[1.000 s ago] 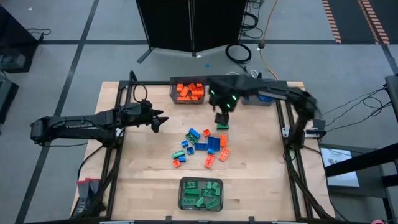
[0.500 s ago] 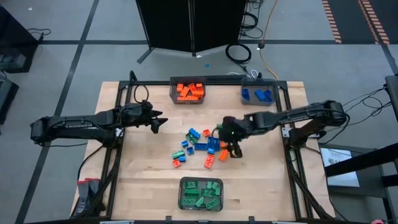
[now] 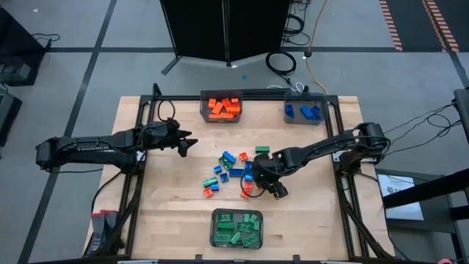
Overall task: Sort blocks
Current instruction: Put the orange game piece into the top left black bin
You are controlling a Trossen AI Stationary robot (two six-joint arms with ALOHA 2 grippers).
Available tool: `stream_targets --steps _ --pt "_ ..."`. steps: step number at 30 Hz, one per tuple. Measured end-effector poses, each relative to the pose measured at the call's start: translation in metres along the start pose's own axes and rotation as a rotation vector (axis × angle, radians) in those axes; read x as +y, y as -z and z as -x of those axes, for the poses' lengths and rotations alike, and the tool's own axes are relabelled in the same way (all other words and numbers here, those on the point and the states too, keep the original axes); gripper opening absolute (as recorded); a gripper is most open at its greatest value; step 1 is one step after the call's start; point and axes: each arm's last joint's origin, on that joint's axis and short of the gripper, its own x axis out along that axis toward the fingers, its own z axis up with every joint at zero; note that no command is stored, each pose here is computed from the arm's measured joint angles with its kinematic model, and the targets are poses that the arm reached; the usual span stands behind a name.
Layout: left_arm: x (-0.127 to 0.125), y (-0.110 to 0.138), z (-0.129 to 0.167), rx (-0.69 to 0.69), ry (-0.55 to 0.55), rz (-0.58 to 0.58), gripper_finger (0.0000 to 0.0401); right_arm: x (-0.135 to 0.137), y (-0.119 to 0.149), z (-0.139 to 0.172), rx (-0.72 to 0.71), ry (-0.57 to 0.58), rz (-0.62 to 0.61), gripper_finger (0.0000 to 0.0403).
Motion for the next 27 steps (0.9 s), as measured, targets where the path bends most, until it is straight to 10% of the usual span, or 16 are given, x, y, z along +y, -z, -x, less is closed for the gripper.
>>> stream_targets --steps 11,16,27 --pt "0.000 0.000 0.000 -0.004 -0.006 0.001 0.0270 -0.002 0.006 -0.043 0.122 -0.040 0.068 0.0244" --pt "0.000 0.000 0.000 -0.003 -0.007 0.002 0.0270 -0.002 0.009 -0.047 0.168 -0.033 -0.011 0.0149" --pt "0.001 0.000 0.000 -0.005 -0.013 0.001 0.0270 -0.018 -0.017 0.017 0.014 0.051 -0.163 0.0118"
